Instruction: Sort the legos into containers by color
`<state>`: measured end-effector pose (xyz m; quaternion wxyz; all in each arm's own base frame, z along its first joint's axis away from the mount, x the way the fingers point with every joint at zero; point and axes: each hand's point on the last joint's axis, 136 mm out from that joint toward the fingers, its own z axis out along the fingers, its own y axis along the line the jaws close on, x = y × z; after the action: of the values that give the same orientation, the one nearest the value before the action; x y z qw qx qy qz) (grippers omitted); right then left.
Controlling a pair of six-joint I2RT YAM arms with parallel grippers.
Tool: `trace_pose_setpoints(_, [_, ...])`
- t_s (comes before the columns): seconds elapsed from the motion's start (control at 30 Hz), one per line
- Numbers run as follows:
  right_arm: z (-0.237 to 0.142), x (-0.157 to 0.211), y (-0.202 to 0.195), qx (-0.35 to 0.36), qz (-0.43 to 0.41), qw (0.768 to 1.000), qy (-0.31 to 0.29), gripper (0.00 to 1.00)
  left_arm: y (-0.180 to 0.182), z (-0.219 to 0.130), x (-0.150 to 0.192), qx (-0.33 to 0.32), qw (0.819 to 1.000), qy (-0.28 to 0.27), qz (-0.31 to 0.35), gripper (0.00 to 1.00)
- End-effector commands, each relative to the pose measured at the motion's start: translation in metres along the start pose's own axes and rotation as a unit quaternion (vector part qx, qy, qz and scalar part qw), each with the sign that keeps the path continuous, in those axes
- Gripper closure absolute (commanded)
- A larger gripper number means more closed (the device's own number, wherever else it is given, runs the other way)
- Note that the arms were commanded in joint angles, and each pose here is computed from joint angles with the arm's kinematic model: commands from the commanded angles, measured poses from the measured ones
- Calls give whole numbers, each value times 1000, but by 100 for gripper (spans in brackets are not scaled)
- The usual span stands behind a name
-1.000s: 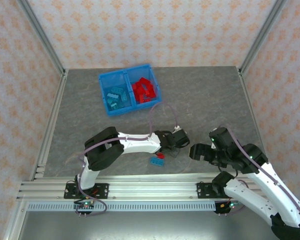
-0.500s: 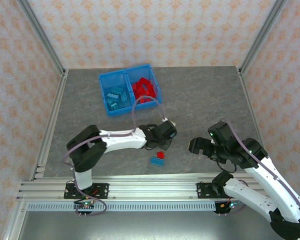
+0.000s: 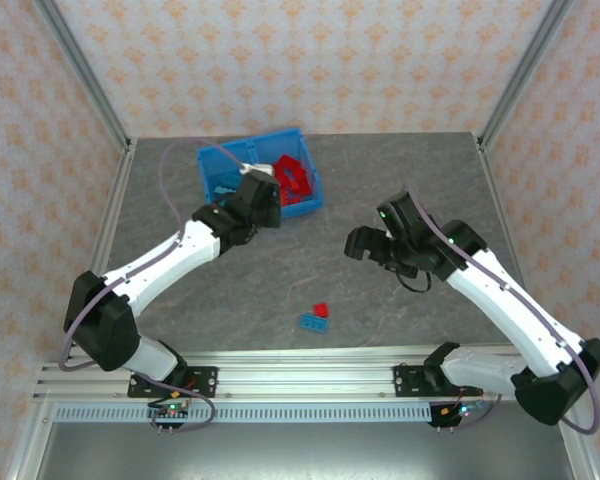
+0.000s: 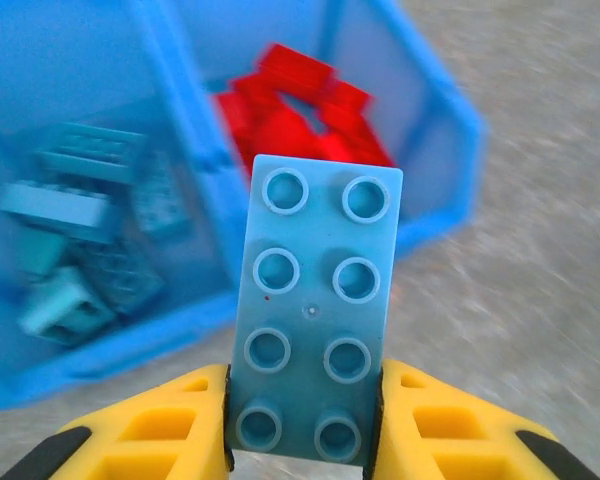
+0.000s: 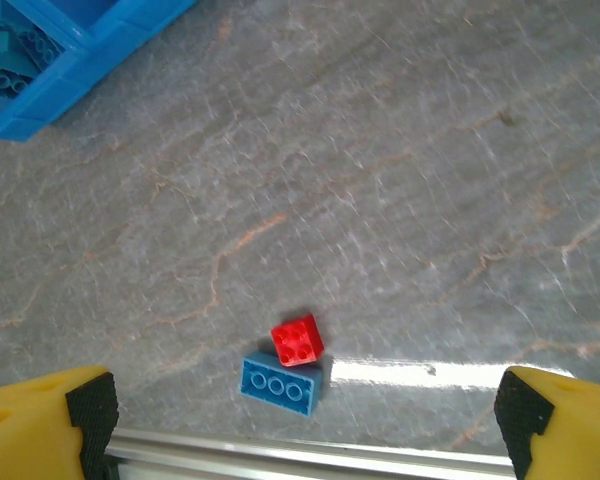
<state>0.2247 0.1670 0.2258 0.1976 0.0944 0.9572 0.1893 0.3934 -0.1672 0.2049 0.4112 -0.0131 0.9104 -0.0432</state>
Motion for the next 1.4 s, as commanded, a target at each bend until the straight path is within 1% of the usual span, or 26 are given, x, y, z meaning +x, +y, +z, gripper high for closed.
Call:
trace_pose_setpoints(0.0, [1,-21,15,-8,-18,1000,-16,2,30,24,-21,-49,998,2,-30,75])
trace_pose_setpoints(0.13, [7,-28,21,-8,-15,1000,-12,2,52,67,-48,-57,994,-3,-92,75])
trace_pose_setpoints(0.23, [7,-32,21,-2,-13,1000,-17,3,60,102,-65,-63,992,5,-111,74])
trace_pose_setpoints(0.33, [6,-35,21,4,-12,1000,-19,2,68,139,-69,-73,988,17,-133,73])
trace_pose_setpoints(0.43, [3,-37,21,5,-9,1000,-24,2,77,164,-77,-79,985,12,-150,72])
trace_pose_setpoints(0.57, [3,-37,20,6,-4,1000,-26,2,89,180,-83,-93,983,6,-159,68])
trace_pose_setpoints(0.67, [4,-38,21,8,-2,1000,-23,2,91,184,-89,-89,982,-1,-164,62])
trace_pose_setpoints(0.77, [7,-39,25,5,0,1000,-19,2,88,184,-92,-80,984,0,-159,47])
trace_pose_setpoints(0.83, [9,-40,26,5,0,1000,-18,2,87,178,-96,-75,985,-6,-153,42])
trace_pose_setpoints(0.93, [13,-40,26,8,4,1000,-13,3,85,161,-107,-66,987,-18,-145,39])
trace_pose_setpoints(1.07, [22,-33,23,11,-1,1000,0,5,72,111,-125,-16,990,-44,-131,38])
trace_pose_setpoints(1.1, [26,-30,18,19,-1,1000,4,6,67,90,-129,9,991,-54,-125,37])
trace_pose_setpoints(1.13, [30,-25,12,29,0,1000,10,8,57,71,-129,38,991,-65,-108,36])
trace_pose_setpoints(1.17, [34,-21,8,38,4,999,16,8,50,53,-128,49,992,-76,-85,35])
trace_pose_setpoints(1.2, [38,-14,7,45,5,999,25,8,45,34,-127,43,993,-94,-58,35])
trace_pose_setpoints(1.23, [43,-6,7,48,4,998,36,9,33,15,-127,66,991,-109,-29,34])
trace_pose_setpoints(1.3, [53,12,15,47,-3,997,60,9,8,-12,-114,123,986,-111,27,31])
trace_pose_setpoints(1.37, [65,32,25,41,-14,996,80,9,-12,-40,-94,176,975,-111,77,28])
